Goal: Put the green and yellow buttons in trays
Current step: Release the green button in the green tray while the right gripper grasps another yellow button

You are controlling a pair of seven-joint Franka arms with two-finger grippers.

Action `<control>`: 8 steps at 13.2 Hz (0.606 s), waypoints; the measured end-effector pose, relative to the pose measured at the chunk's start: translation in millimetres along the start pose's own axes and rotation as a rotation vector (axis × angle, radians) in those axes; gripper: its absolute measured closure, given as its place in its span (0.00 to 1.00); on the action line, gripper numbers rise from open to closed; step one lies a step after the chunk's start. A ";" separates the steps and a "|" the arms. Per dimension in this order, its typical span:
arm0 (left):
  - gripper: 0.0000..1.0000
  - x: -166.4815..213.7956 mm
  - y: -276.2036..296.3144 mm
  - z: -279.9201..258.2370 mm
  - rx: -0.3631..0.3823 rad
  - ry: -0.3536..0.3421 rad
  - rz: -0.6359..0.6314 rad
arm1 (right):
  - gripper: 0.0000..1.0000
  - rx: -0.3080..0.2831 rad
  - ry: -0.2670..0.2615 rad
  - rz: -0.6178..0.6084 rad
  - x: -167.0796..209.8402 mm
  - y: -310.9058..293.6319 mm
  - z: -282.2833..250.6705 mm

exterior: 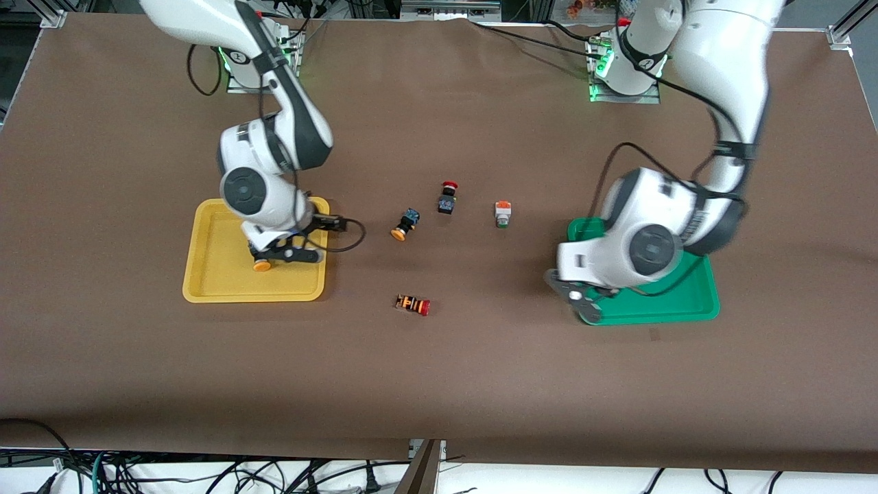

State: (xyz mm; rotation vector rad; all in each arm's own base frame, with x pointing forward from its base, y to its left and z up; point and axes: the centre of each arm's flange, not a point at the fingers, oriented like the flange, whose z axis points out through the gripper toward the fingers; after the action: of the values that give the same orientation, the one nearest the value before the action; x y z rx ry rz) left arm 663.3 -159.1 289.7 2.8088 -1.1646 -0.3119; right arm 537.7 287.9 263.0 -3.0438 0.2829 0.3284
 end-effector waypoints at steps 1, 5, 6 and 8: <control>0.66 -26.8 -33.5 14.5 -0.027 -0.014 0.000 | 0.11 0.015 -0.002 0.050 -13.4 -22.2 3.7; 0.62 -58.6 -58.2 91.9 -0.067 -0.012 0.009 | 0.11 0.039 0.053 0.181 -56.3 -90.3 48.4; 0.61 -53.5 -50.6 91.8 -0.068 -0.008 0.020 | 0.11 0.044 0.068 0.199 -63.7 -101.1 64.2; 0.43 -47.6 -39.7 74.2 -0.099 0.029 0.002 | 0.11 0.048 0.085 0.218 -68.0 -109.7 87.2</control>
State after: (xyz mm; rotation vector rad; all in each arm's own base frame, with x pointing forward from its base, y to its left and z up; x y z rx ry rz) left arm 641.6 -97.4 218.5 2.7179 -1.1139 -0.3180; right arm 475.3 414.9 197.9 -2.9887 0.6208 0.1998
